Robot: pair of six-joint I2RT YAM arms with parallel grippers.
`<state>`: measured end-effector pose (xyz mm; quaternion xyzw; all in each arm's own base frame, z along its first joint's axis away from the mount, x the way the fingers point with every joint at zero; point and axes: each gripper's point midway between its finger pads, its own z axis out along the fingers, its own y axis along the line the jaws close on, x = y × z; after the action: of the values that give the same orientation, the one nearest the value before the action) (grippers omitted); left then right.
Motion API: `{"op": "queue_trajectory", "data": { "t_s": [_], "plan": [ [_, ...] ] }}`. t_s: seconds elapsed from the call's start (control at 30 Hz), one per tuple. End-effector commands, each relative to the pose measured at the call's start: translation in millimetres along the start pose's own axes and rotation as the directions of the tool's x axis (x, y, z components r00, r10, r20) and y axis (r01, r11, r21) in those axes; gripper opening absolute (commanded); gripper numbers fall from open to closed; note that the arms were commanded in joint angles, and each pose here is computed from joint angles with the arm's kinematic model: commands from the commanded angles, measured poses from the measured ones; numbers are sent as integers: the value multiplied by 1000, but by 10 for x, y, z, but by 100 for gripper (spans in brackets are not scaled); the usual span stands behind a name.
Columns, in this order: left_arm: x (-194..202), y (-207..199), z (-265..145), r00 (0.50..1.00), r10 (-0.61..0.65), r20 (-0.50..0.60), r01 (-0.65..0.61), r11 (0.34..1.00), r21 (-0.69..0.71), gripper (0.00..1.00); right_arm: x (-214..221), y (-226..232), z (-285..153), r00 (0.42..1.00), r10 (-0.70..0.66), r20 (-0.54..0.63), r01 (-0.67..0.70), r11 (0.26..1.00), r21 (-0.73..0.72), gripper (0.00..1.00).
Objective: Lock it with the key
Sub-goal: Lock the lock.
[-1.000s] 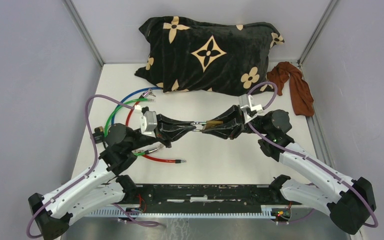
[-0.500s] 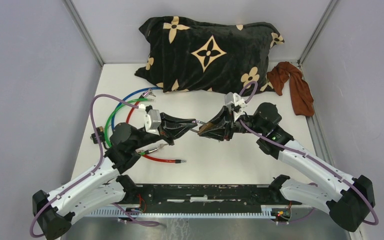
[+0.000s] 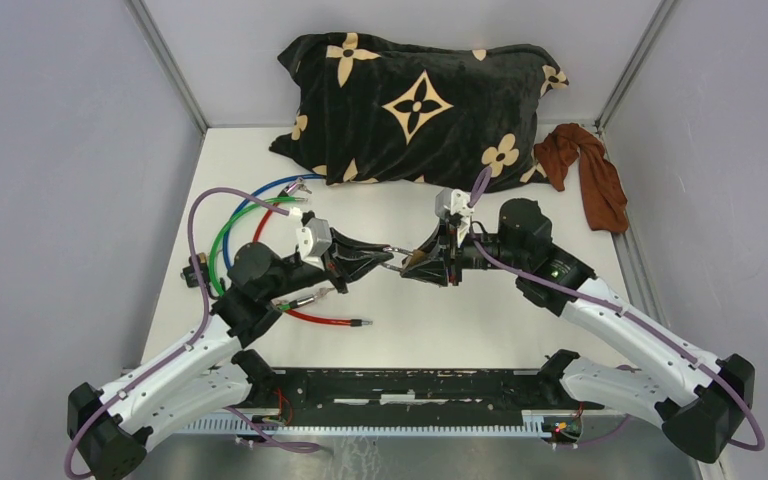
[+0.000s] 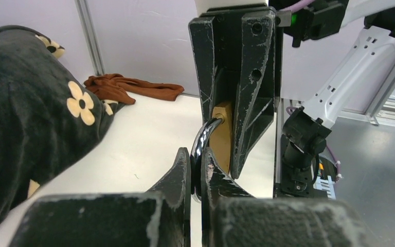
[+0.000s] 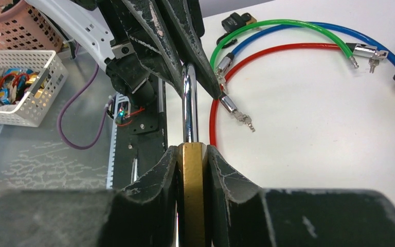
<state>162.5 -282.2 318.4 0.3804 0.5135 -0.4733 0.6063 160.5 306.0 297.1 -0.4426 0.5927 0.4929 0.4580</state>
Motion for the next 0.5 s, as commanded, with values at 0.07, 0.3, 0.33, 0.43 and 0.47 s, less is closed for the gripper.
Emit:
{"op": "queue_trajectory", "data": {
  "t_s": [0.07,0.3,0.33,0.43,0.47],
  "plan": [
    [632,-402,-175,964,-99,-248,145,974,174,2,-831,21,-37,938,-299,178,295,954,47,0],
    [563,-343,-195,962,-53,-268,99,981,164,13,-583,36,-25,938,-327,116,329,944,-1,0],
    [543,-336,-195,963,-46,-267,93,982,164,18,-542,38,-23,941,-323,103,325,946,-9,0],
    [486,-298,-202,962,-38,-269,80,986,147,25,-460,61,-30,944,-320,78,323,946,-34,0],
    [470,-291,-210,962,-38,-272,79,987,143,26,-420,67,-37,948,-312,63,315,948,-41,0]
  ]
}}
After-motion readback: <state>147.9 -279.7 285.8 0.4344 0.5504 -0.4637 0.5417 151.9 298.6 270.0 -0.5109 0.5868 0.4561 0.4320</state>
